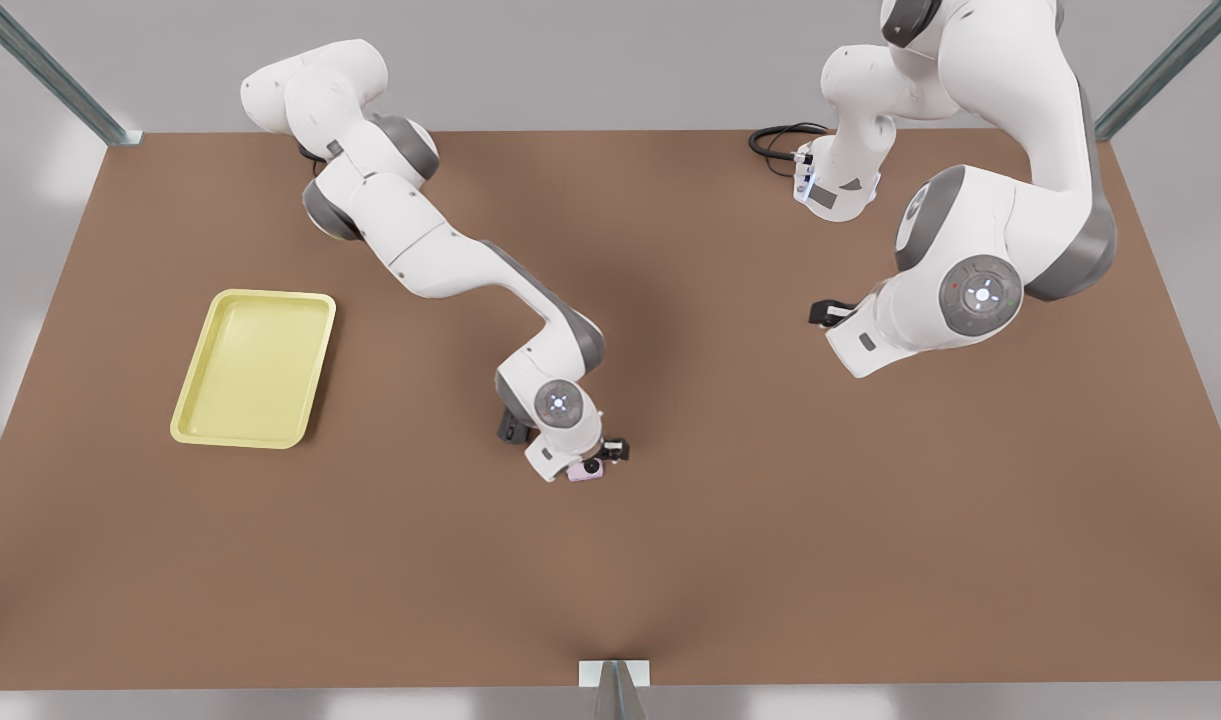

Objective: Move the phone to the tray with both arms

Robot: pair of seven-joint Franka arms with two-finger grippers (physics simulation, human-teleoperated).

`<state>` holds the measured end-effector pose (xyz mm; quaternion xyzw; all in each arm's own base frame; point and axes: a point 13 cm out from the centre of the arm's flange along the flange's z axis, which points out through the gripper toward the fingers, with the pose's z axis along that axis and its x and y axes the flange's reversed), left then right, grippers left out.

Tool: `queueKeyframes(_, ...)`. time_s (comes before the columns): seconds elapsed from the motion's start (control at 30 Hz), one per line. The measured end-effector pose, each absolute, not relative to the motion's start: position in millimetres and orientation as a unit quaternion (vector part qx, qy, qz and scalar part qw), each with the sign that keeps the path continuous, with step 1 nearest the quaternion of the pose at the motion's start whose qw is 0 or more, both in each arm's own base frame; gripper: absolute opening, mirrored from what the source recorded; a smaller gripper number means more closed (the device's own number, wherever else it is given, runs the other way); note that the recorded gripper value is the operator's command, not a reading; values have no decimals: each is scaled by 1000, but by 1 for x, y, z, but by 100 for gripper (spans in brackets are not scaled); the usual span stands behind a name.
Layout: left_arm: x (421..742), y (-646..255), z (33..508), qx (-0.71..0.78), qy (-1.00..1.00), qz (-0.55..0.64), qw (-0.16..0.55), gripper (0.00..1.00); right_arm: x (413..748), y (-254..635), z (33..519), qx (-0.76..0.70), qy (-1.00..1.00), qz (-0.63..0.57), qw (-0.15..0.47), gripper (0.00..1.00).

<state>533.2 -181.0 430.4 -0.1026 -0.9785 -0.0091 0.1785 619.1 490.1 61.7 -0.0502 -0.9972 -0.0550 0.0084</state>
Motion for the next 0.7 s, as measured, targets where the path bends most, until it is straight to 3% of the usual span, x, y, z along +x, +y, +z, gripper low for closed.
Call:
queueKeyframes(0.33, 539, -181, 441, -126, -979, -1, 160, 100, 601, 486, 39, -18, -999, -41, 24, 100)
queueKeyframes(0.7, 543, -183, 449, -142, -979, 3, 148, 100, 611, 478, 44, 29, -999, -28, 6, 100)
